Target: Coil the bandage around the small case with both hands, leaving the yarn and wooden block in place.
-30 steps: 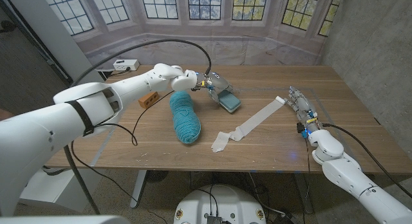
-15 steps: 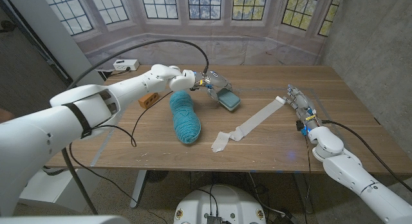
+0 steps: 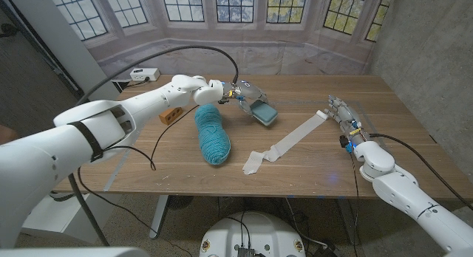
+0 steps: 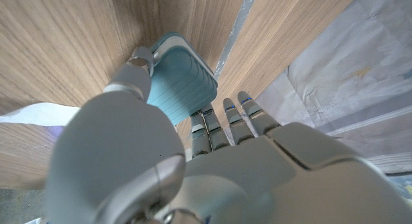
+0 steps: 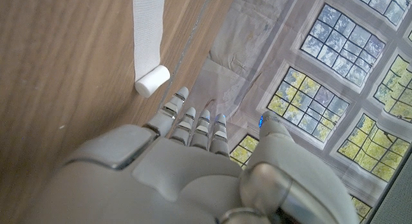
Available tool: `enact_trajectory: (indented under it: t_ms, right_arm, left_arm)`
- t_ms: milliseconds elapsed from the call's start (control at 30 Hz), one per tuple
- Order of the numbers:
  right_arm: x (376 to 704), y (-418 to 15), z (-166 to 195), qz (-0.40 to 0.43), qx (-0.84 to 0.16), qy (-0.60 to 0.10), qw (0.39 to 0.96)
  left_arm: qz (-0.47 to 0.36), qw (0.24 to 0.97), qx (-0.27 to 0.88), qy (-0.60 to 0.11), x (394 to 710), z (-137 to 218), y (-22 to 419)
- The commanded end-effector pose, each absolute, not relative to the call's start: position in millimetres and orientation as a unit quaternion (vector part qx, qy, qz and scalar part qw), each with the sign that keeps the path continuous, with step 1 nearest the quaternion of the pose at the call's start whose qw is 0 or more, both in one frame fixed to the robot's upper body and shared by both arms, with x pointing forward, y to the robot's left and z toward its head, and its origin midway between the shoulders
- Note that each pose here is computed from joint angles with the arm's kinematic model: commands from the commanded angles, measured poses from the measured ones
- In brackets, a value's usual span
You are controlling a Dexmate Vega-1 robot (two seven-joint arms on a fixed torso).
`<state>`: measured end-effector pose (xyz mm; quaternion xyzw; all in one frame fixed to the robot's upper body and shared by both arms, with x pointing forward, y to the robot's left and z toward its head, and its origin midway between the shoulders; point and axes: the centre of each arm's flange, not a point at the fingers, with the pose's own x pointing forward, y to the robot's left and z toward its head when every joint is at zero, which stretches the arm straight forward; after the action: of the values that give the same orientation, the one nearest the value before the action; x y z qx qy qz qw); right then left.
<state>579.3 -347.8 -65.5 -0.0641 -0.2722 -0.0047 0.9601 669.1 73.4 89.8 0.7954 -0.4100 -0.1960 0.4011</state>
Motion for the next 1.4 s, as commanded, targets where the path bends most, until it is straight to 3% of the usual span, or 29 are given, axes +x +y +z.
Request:
enact_trajectory:
  t_ms: [33,1400]
  right_arm:
    - [574.1,-344.2,-55.3,-0.018,-0.125,-0.246,0.961]
    - [581.5,-317.4,-1.4,-0.091,-0.401,-0.174,0.895]
  left_arm:
    - [-0.199,0.414,0.78,-0.424,659.1,93.0,69.3]
    - [-0.196,0.468,0.746,-0.432,645.5,88.5,77.9]
